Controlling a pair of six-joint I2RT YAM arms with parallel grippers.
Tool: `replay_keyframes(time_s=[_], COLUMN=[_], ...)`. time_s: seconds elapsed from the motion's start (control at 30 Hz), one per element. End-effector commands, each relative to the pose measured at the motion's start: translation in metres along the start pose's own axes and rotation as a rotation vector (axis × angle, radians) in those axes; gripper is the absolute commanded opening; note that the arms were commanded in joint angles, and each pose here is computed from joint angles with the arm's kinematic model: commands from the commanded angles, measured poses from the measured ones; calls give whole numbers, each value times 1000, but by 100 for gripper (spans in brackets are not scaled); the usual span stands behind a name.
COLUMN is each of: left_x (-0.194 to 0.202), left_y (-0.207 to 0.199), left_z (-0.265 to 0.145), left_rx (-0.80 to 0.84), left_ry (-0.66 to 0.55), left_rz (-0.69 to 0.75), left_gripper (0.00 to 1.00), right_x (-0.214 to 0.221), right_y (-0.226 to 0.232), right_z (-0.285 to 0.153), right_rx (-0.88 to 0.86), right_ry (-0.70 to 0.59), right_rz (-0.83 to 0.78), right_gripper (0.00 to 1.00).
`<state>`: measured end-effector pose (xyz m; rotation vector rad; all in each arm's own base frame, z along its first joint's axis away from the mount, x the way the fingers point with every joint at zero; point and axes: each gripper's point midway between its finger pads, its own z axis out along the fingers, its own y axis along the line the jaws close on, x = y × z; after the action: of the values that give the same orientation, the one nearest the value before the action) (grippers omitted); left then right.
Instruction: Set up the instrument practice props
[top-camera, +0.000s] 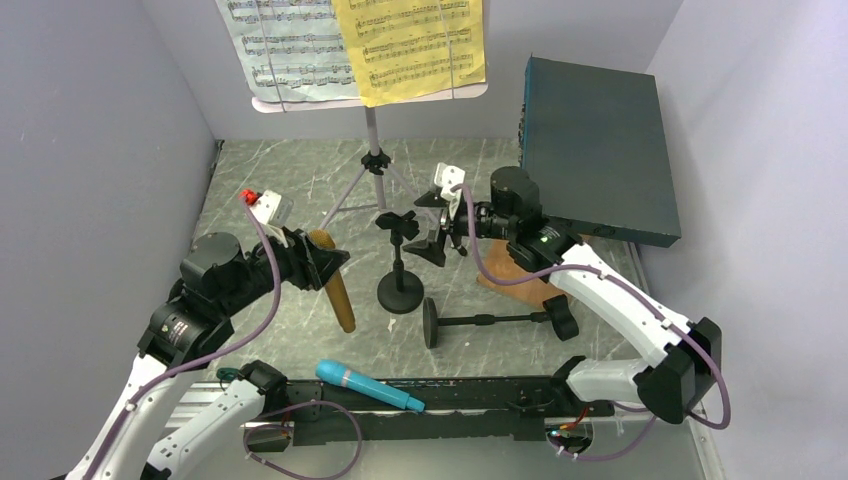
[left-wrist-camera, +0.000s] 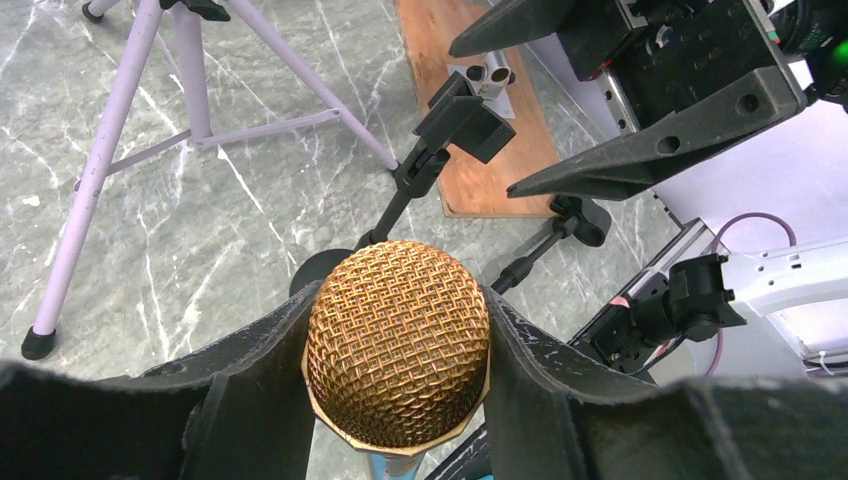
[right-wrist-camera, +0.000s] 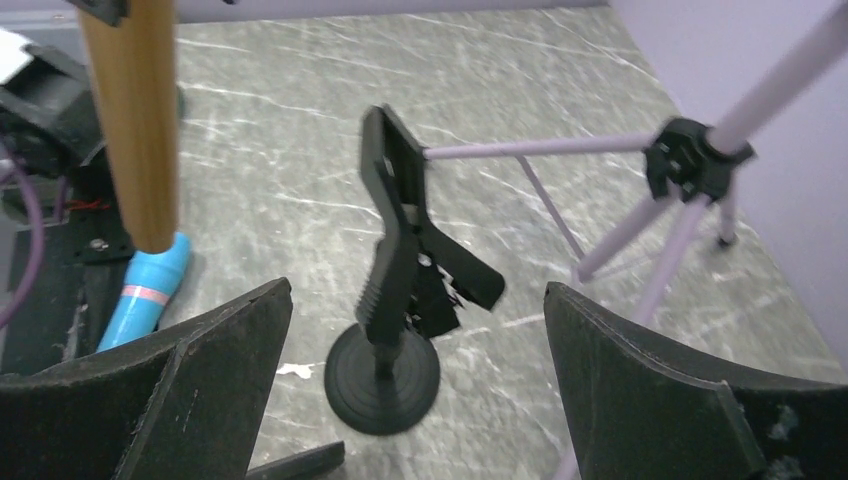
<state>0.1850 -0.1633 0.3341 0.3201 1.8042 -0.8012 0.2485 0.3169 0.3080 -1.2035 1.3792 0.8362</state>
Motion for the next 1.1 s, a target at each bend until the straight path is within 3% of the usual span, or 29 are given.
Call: replay_keyframes(time_s=[0.0, 0.23, 0.37, 0.53, 0.7, 0.83, 1.07], left_x=[-17, -20, -22, -37, -62, -81, -105], left_y=[-13, -15, -17, -22, -25, -30, -59], left_z=[-3, -3, -1, 2, 5, 17, 39], left_rx=[54, 61, 69, 86, 77, 100, 282], left_ry=[-59, -63, -68, -86, -120, -132, -141], left_rz=[1, 2, -2, 25, 102, 175, 407], left_gripper=[0, 0, 0, 0, 0, 0, 0], right_x=[-38, -27, -21, -15, -8, -6, -4], right_y=[13, 8, 4, 1, 2, 5, 7], right_z=[7, 17, 20, 25, 28, 29, 33], right_rx=[-133, -131, -127, -124, -130, -147, -177], right_ry=[-131, -127, -114, -101, -90, -100, -88], right_rz=[-100, -73, -52, -31, -22, -18, 8], right_gripper=[99, 98, 92, 70, 41, 0, 0])
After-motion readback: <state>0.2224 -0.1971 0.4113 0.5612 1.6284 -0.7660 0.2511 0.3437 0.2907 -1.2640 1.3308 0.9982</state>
